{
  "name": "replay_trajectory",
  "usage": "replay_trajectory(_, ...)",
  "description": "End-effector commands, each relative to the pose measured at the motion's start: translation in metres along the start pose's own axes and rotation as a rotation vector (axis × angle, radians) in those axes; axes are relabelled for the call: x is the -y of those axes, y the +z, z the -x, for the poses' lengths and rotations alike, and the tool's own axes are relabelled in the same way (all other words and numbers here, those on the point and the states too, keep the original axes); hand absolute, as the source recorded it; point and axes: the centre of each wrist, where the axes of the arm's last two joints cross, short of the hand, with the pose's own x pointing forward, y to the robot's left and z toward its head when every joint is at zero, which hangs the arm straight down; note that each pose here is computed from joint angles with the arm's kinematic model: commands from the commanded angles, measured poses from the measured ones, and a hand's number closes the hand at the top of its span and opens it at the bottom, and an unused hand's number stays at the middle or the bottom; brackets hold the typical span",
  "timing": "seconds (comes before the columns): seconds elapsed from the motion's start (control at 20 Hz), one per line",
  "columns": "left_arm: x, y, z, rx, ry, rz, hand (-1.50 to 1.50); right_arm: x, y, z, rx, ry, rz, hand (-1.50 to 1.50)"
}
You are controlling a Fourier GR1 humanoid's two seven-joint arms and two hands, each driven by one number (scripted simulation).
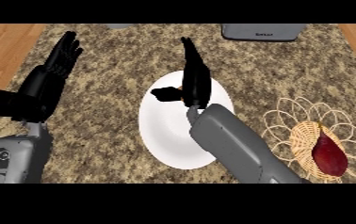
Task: Pick the croissant from the placemat and place it in the plate
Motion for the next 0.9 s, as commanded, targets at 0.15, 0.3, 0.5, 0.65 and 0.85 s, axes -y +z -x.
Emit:
replay_trajectory(0.15,0.004,0.005,0.010,-0.009,-0.019,-0.036,0.00,0.017,0.002,-0.003,-0.023,-0.225,0.095,-1.50)
replay_trajectory(0.3,-0.023,0.016,-0.002,-0.029,-0.014,-0.032,0.00,0.055,0.009,0.037,-0.039,-0.255,0.128,-1.50)
replay_trajectory(0.5,-0.023,0.007,0.000,-0.012,0.005,-0.032,0.00,0.095,0.022,0.062,-0.015,-0.300,0.175,-1.50)
replay_trajectory(0.65,-0.007,-0.002,0.008,-0.020,-0.006,-0.047,0.00,0.121,0.042,0.082,-0.009,-0.307,0.172,-1.50)
replay_trajectory(0.85,0.003,0.005,-0.010,-0.020,-0.002,-0.038,0.00,0.164,0.057,0.088,-0.003,-0.298,0.137,-1.50)
